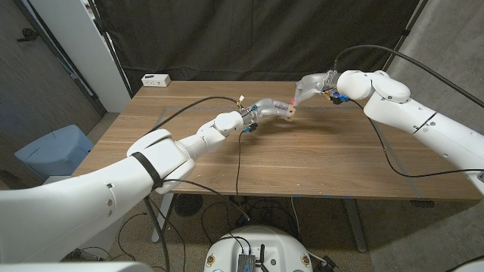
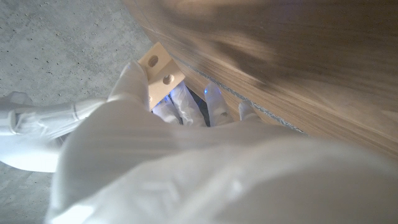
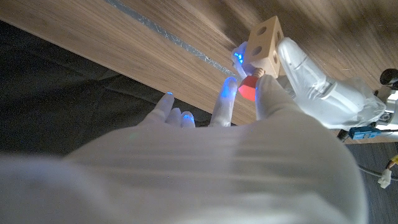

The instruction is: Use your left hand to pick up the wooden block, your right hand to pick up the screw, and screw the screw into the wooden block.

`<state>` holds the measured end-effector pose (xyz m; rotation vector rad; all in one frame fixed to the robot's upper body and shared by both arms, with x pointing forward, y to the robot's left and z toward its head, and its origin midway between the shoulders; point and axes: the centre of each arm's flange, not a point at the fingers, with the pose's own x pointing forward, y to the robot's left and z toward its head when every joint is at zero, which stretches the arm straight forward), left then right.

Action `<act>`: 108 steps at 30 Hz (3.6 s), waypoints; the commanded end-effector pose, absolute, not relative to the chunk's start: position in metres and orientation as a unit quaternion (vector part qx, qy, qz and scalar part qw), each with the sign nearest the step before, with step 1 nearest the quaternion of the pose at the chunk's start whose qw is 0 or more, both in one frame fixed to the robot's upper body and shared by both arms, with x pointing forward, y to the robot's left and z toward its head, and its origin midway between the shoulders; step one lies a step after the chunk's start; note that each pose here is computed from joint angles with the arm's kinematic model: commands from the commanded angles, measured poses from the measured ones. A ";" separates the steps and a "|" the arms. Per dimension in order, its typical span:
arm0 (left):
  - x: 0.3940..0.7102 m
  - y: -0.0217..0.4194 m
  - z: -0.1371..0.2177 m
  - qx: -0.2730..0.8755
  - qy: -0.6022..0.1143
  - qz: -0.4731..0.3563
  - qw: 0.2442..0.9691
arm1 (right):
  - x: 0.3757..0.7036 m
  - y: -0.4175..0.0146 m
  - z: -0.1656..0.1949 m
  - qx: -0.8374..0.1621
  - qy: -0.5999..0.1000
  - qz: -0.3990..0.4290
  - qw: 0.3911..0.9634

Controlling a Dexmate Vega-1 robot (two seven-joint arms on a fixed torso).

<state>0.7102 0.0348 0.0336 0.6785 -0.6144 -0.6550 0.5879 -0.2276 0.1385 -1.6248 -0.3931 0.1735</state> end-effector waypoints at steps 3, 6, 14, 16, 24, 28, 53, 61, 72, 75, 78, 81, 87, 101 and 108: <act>0.710 0.034 0.033 0.321 -0.291 -0.311 0.846 | 0.587 -0.226 0.137 -0.723 -0.175 0.071 0.664; 0.710 0.035 0.032 0.321 -0.290 -0.310 0.846 | 0.587 -0.225 0.137 -0.726 -0.173 0.071 0.662; 0.711 0.035 0.032 0.321 -0.287 -0.309 0.848 | 0.589 -0.223 0.135 -0.727 -0.173 0.071 0.660; 0.712 0.035 0.032 0.321 -0.286 -0.308 0.849 | 0.591 -0.222 0.134 -0.729 -0.172 0.072 0.659; 0.713 0.037 0.032 0.322 -0.282 -0.306 0.851 | 0.593 -0.218 0.134 -0.730 -0.173 0.072 0.658; 0.714 0.037 0.032 0.322 -0.279 -0.306 0.852 | 0.593 -0.218 0.133 -0.730 -0.173 0.068 0.657; 0.713 0.036 0.031 0.319 -0.282 -0.308 0.851 | 0.595 -0.214 0.129 -0.737 -0.168 0.040 0.654; 0.712 0.036 0.031 0.319 -0.286 -0.309 0.849 | 0.590 -0.215 0.131 -0.743 -0.161 0.043 0.648; 0.710 0.037 0.030 0.317 -0.291 -0.312 0.847 | 0.578 -0.221 0.135 -0.747 -0.154 0.042 0.645; 0.709 0.036 0.030 0.317 -0.292 -0.313 0.846 | 0.577 -0.222 0.135 -0.748 -0.152 0.041 0.645; 0.709 0.036 0.029 0.317 -0.295 -0.315 0.845 | 0.574 -0.223 0.135 -0.748 -0.152 0.039 0.645; 0.708 0.036 0.029 0.317 -0.298 -0.316 0.843 | 0.572 -0.223 0.136 -0.749 -0.151 0.042 0.644; 0.705 0.037 0.029 0.316 -0.306 -0.318 0.840 | 0.567 -0.225 0.138 -0.745 -0.158 0.053 0.646; 0.701 0.039 0.027 0.313 -0.320 -0.323 0.834 | 0.557 -0.222 0.139 -0.733 -0.177 0.086 0.652; 0.701 0.039 0.026 0.313 -0.321 -0.324 0.833 | 0.556 -0.223 0.138 -0.718 -0.186 0.099 0.663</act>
